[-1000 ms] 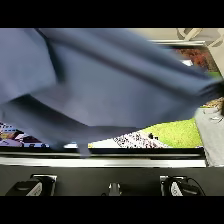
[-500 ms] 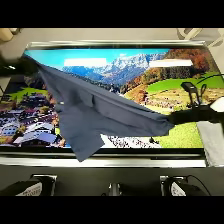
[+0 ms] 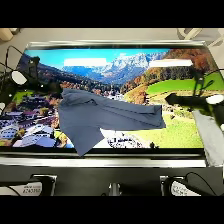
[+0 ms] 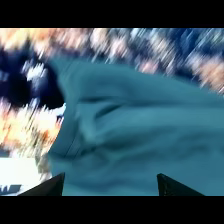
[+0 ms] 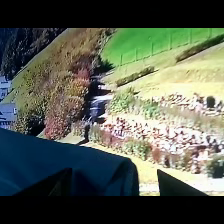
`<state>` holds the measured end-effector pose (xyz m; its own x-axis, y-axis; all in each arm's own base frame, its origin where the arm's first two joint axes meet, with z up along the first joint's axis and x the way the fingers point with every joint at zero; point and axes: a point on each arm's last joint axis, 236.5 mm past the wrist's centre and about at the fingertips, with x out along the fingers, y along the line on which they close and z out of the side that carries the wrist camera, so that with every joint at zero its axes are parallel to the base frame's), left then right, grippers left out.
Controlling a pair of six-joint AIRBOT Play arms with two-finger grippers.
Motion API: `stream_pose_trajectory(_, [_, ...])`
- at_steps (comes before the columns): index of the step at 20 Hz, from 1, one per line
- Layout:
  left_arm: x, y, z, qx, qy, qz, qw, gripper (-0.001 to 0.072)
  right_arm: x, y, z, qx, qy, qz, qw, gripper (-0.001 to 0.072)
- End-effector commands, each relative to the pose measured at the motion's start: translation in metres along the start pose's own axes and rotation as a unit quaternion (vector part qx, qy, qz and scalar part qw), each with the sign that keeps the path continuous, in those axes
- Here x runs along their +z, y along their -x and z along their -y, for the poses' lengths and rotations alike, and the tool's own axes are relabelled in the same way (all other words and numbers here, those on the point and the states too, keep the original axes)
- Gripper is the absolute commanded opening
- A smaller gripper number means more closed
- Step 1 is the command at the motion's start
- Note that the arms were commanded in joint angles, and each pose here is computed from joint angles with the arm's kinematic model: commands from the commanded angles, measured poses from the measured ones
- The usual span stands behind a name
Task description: Fold the shirts.
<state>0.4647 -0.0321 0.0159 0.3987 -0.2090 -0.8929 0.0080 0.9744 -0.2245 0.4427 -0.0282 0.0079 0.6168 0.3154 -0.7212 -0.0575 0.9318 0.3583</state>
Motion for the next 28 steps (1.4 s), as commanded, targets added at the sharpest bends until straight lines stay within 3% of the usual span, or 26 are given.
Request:
stream_pose_trajectory(1, [-0.089, 0.010, -0.034, 0.014, 0.034, -0.174, 0.984, 0.0706, -0.029, 0.042, 0.039, 0.005, 0.004, -0.080, 0.997, 0.0547])
stream_pose_trajectory(4, [-0.158, 0.009, -0.034, -0.023, 0.082, -0.219, 0.972, 0.0694, -0.109, 0.054, 0.040, 0.024, 0.002, -0.220, 0.975, 0.0544])
stream_pose_trajectory(8, [-0.224, 0.002, -0.027, -0.059, 0.138, -0.210, 0.966, 0.0680, -0.149, 0.040, 0.026, 0.052, -0.009, -0.251, 0.967, 0.0543])
stream_pose_trajectory(9, [-0.226, -0.003, -0.028, -0.062, 0.152, -0.199, 0.966, 0.0595, -0.154, 0.038, 0.023, 0.060, -0.004, -0.255, 0.965, 0.0543])
stream_pose_trajectory(13, [-0.194, -0.026, -0.005, -0.110, 0.190, -0.131, 0.967, 0.0590, -0.155, 0.036, 0.021, 0.064, -0.006, -0.250, 0.966, 0.0543])
stream_pose_trajectory(17, [-0.187, -0.051, -0.002, -0.104, 0.198, -0.119, 0.967, 0.0586, -0.154, 0.025, 0.014, 0.060, 0.008, -0.245, 0.968, 0.0551])
stream_pose_trajectory(19, [-0.190, -0.061, -0.005, -0.100, 0.215, -0.125, 0.963, 0.0571, -0.155, 0.009, 0.015, 0.039, 0.028, -0.239, 0.970, 0.0618])
stream_pose_trajectory(21, [-0.191, -0.064, -0.007, -0.097, 0.224, -0.127, 0.961, 0.0178, -0.153, -0.008, 0.014, 0.031, 0.006, -0.229, 0.973, 0.0620])
stream_pose_trajectory(22, [-0.190, -0.063, -0.006, -0.098, 0.224, -0.126, 0.961, 0.0040, -0.152, -0.015, 0.005, 0.048, -0.011, -0.225, 0.973, 0.0619])
stream_pose_trajectory(25, [-0.188, -0.061, -0.006, -0.099, 0.220, -0.121, 0.963, 0.0024, -0.162, -0.029, -0.003, 0.064, -0.011, -0.239, 0.969, 0.0584])
stream_pose_trajectory(28, [-0.185, -0.057, -0.004, -0.101, 0.217, -0.117, 0.964, 0.0024, -0.161, -0.041, 0.005, 0.049, -0.011, -0.229, 0.972, 0.0395])
